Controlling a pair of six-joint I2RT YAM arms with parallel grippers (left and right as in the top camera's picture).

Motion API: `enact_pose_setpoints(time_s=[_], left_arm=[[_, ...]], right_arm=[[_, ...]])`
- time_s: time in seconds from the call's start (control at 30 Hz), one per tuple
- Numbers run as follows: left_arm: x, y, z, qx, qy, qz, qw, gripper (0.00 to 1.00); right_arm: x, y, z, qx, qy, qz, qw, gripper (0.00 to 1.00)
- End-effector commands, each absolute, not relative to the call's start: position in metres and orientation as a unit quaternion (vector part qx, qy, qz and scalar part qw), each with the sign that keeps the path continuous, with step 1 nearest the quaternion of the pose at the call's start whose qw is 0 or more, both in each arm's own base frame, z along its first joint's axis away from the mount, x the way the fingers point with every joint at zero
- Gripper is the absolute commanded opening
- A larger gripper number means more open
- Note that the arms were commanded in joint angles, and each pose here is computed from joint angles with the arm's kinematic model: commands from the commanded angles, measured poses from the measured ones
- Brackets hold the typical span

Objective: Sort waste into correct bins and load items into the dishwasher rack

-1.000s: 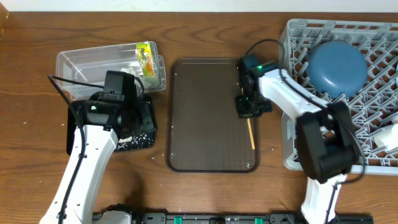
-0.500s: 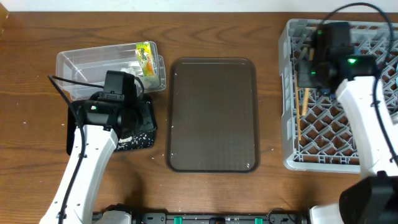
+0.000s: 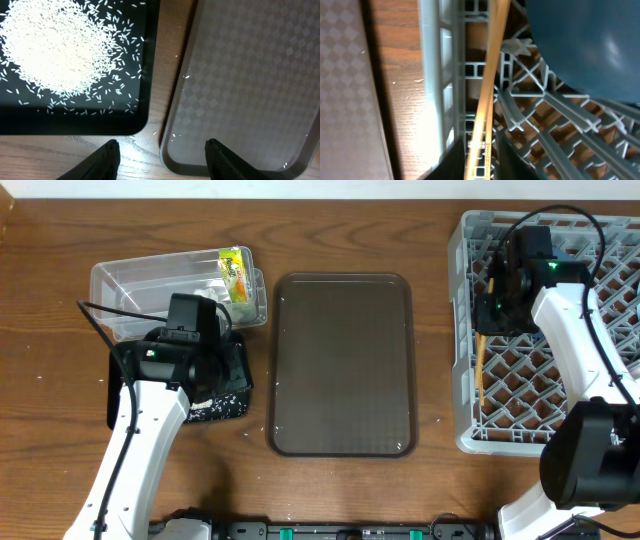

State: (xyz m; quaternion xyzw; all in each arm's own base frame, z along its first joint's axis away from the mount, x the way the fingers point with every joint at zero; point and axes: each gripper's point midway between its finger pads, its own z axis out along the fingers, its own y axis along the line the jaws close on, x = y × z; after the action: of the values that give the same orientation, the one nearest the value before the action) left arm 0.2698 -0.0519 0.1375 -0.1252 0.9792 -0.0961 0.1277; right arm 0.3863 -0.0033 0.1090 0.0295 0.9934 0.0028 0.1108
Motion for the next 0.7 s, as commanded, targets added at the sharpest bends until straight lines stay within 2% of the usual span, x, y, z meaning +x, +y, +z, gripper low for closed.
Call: enact_pose_setpoints(time_s=[0.0, 0.07, 0.13, 0.23, 0.37, 0.5, 0.67], left_arm=[[0.273, -0.050, 0.143, -0.128, 0.978, -0.095, 0.136, 0.58], [0.275, -0.049, 0.145, -0.125, 0.977, -0.094, 0.142, 0.66], [0.278, -0.050, 0.150, -0.123, 0.976, -0.096, 0.153, 0.69], [0.289, -0.053, 0.161, -0.099, 0.974, -0.100, 0.180, 0.73], [0.305, -0.063, 0.173, -0.026, 0.969, -0.098, 0.224, 0.82], [0.302, -0.064, 0.168, -0.022, 0.973, -0.096, 0.209, 0.86], [0.262, -0.058, 0.151, -0.028, 0.989, -0.079, 0.122, 0.86]], right_arm=[[0.388, 0.000, 0.124, 0.033, 0.990, 0.013, 0.133, 0.32], [0.390, -0.002, 0.142, 0.046, 0.985, 0.015, 0.163, 0.39], [0.393, -0.006, 0.159, 0.057, 0.979, 0.016, 0.193, 0.62], [0.396, -0.015, 0.182, 0.078, 0.969, 0.025, 0.232, 0.77], [0.399, -0.020, 0.186, 0.066, 0.966, 0.060, 0.242, 0.85], [0.382, -0.032, 0.176, 0.080, 0.973, 0.067, 0.204, 0.99], [0.357, -0.043, 0.167, 0.098, 0.981, 0.054, 0.156, 0.99]])
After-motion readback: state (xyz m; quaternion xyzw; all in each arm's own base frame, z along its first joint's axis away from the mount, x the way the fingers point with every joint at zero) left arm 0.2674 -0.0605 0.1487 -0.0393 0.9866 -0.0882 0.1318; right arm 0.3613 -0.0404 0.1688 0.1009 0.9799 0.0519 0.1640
